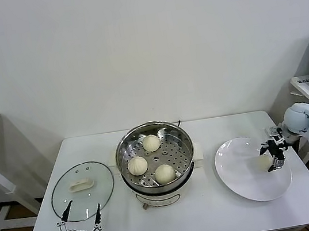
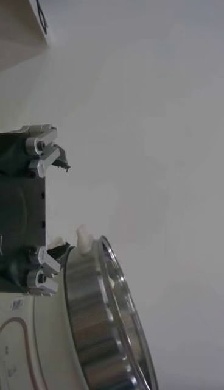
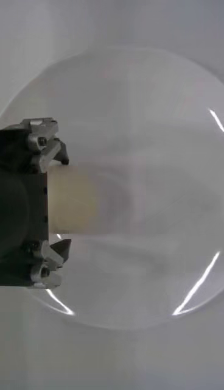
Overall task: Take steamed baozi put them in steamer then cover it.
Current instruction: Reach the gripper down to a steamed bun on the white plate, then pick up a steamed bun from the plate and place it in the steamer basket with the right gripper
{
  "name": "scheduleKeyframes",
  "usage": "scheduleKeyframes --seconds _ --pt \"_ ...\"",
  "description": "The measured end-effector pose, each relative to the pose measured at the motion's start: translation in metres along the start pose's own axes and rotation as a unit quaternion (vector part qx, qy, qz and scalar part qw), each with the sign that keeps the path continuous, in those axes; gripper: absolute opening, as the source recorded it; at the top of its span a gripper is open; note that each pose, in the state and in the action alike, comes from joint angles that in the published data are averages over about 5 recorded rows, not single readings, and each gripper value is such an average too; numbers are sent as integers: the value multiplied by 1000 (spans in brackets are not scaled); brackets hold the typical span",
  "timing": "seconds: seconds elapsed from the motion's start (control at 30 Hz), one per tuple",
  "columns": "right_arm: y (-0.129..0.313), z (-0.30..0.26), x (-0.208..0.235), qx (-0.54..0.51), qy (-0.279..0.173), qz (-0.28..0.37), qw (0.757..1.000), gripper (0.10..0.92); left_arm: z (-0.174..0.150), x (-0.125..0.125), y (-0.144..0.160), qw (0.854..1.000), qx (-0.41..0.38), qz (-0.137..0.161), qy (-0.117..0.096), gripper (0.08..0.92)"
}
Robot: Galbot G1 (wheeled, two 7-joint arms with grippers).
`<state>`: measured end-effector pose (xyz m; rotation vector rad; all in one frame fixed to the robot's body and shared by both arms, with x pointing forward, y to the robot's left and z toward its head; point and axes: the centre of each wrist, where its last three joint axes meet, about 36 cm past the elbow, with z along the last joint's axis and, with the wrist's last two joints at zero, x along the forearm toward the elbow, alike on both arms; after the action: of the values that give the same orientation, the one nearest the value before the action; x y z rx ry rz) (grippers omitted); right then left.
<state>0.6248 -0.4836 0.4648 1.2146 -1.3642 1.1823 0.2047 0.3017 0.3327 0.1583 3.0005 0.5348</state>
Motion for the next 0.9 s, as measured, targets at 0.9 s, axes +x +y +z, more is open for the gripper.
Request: scheduleKeyframes --seconds 0.9 --pt "-69 -259 207 214 -61 17 975 653 -2 -2 0 1000 0 2 -6 823"
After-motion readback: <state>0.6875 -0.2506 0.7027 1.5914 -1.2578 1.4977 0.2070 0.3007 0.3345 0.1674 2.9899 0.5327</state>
